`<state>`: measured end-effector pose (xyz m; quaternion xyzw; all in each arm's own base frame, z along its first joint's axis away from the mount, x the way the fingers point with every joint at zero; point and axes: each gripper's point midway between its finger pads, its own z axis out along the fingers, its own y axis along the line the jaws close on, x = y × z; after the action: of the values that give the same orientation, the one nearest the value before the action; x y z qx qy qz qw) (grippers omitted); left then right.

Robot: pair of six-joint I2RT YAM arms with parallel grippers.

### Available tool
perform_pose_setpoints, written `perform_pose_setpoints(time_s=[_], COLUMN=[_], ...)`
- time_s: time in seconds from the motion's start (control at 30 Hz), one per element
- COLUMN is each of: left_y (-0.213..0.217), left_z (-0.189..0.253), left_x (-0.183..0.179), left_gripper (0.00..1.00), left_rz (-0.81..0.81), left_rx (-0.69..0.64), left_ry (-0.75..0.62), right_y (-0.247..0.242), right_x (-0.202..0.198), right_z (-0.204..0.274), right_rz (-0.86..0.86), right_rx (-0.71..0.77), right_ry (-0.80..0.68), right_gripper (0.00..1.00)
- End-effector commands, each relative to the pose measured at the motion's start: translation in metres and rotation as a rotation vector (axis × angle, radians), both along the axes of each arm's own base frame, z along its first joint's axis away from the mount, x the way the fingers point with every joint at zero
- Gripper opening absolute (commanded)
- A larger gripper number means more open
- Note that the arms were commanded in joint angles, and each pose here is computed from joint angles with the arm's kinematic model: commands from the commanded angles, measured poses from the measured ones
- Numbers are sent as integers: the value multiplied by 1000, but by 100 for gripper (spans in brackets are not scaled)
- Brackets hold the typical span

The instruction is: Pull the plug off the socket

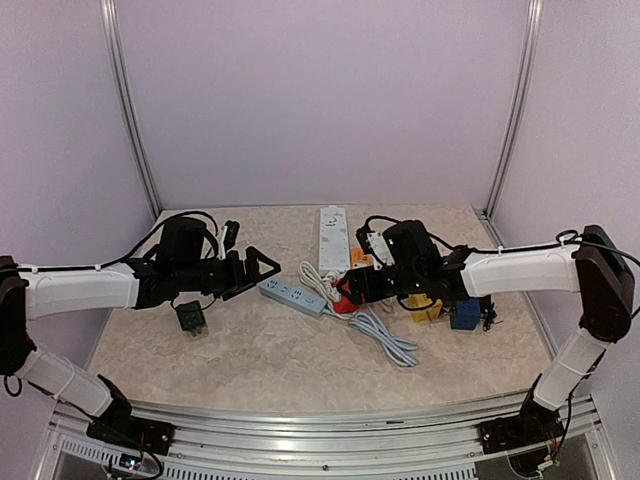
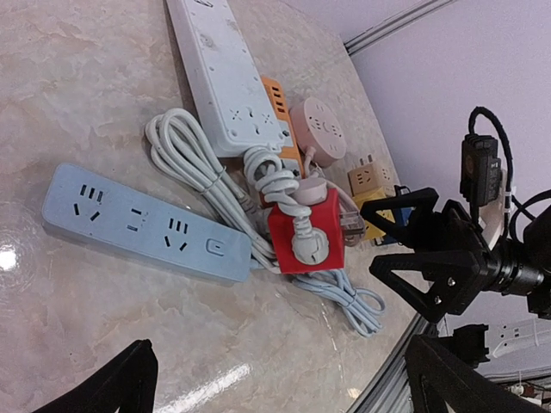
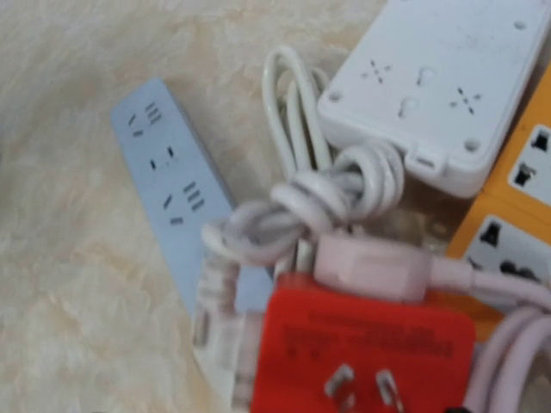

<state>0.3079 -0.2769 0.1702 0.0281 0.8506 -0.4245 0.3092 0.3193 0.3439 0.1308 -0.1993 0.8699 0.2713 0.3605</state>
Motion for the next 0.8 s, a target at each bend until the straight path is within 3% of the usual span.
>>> perform_pose_setpoints(time_s=[0.0,0.27,0.77], left_y=[-8,-6,-4], left_z=[12,8,4], left_x=[4,5,7], left_gripper=[98,98,99], left_rz=[-5,9,19], left_rx=[-38,-27,-2], left_ry=[-17,-5,12], right_y=[11,3,-14], right_x=[10,11,21], right_z=[3,-20,-49], right_rz=[-27,-98,-205], right_rx=[20,-23,-137], right_ry=[13,79,93], right_gripper=[81,76,84])
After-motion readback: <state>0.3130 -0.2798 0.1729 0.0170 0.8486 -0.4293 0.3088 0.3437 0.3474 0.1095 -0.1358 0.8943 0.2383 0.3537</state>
